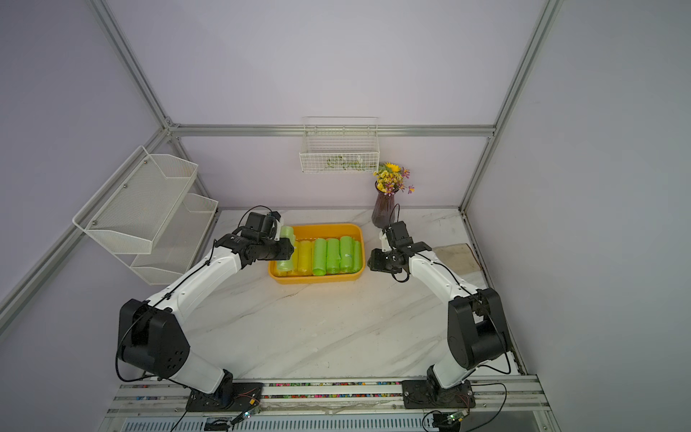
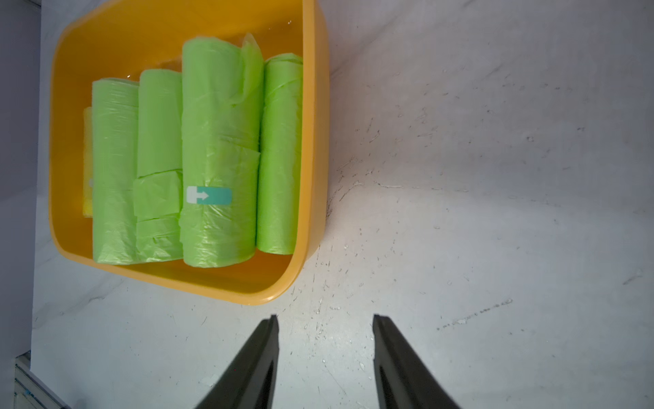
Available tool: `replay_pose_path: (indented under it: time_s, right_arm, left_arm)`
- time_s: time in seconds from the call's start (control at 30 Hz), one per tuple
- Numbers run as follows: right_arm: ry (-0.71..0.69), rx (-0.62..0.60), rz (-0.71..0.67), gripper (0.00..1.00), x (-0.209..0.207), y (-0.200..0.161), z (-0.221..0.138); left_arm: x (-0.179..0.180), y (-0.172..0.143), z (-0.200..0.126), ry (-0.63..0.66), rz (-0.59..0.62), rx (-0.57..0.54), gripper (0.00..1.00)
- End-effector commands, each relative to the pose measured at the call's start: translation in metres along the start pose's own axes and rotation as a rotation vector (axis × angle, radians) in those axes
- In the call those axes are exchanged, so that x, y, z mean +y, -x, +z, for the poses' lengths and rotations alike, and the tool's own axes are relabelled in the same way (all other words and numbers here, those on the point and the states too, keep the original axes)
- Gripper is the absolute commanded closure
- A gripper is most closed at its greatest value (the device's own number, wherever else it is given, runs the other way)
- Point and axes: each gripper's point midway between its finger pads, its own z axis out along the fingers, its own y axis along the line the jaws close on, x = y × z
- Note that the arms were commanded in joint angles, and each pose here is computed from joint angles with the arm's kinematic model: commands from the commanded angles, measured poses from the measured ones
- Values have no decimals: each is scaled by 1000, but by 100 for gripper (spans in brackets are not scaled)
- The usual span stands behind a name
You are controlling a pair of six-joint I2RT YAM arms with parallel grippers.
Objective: Put the roll of trash bags into the storage box
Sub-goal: Pick up the roll of trash bags from the center of the board, then place the roll of trash bags in the storage box.
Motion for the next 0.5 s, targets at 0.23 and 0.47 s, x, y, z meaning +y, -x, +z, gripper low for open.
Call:
replay_pose_path:
  time_s: [0.23,0.47]
  right_arm:
    - [-6,-19,6,52,-3,-2,-6]
    - [-8,-16,7,52,-4,-2,-4]
  left_arm:
    - [-24,30,19,-166,-55,-9,59]
    - [-28,30,37,-189,-74,22,59]
